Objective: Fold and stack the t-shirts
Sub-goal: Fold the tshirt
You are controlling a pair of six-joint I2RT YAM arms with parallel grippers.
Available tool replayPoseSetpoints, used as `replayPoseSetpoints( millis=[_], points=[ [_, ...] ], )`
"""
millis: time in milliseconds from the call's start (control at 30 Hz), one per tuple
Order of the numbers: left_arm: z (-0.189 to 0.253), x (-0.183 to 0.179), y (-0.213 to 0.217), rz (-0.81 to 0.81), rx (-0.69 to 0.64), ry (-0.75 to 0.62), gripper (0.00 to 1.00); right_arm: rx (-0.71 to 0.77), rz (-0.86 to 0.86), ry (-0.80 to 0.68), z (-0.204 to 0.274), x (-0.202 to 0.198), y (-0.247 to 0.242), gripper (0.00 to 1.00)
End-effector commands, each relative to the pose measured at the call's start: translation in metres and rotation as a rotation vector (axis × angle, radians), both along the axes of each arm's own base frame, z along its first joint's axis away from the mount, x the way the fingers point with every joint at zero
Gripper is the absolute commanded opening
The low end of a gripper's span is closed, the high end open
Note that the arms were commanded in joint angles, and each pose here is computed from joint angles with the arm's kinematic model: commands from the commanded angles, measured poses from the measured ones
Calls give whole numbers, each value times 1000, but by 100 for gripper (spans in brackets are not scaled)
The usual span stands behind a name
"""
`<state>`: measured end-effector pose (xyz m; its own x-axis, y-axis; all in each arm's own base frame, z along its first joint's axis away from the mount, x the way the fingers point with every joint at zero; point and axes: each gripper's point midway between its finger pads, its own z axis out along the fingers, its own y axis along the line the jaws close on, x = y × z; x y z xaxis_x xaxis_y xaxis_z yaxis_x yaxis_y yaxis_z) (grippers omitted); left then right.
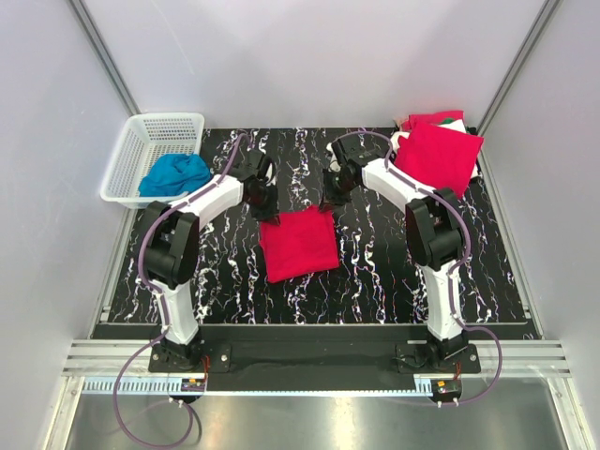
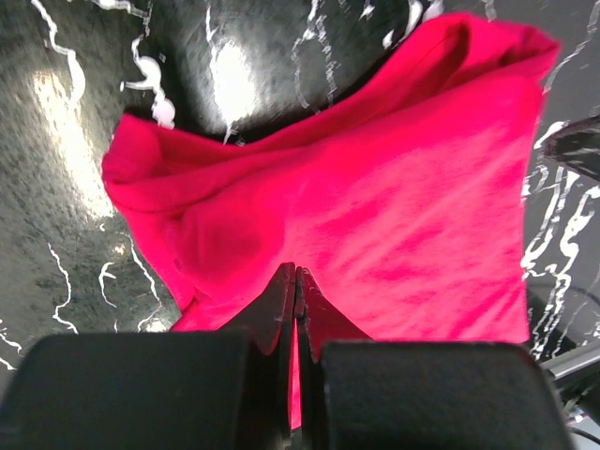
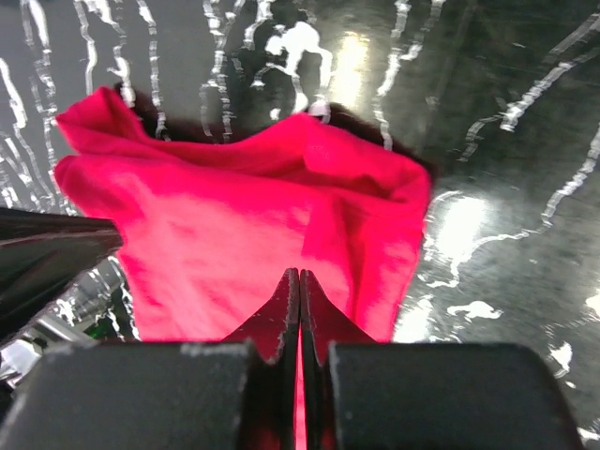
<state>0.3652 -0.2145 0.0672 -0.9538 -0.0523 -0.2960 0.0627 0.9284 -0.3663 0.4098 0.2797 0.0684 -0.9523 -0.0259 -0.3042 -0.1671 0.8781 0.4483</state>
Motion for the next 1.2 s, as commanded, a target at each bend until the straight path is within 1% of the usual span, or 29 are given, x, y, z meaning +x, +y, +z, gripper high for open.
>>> replayPoseSetpoints(
  millis=[0, 167, 400, 633, 900, 1167],
  points=[
    [3, 7, 0, -15, -7, -56, 0, 86, 34, -46, 14, 2, 27, 0],
    [-2, 7, 5, -9, 17, -59, 0, 104, 46, -39, 10, 1, 36, 0],
    [-17, 9, 22, 17, 68, -42, 0, 60, 40, 35, -30, -6, 31, 0],
    [-27, 13, 37, 38, 98, -31, 0, 7, 29, 66, -61, -9, 23, 0],
    [-36, 13, 49, 58, 129, -12, 0, -3, 24, 61, -66, -5, 23, 0],
    [-42, 13, 59, 83, 160, 8, 0, -39, -3, 52, -66, -4, 11, 0]
  ],
)
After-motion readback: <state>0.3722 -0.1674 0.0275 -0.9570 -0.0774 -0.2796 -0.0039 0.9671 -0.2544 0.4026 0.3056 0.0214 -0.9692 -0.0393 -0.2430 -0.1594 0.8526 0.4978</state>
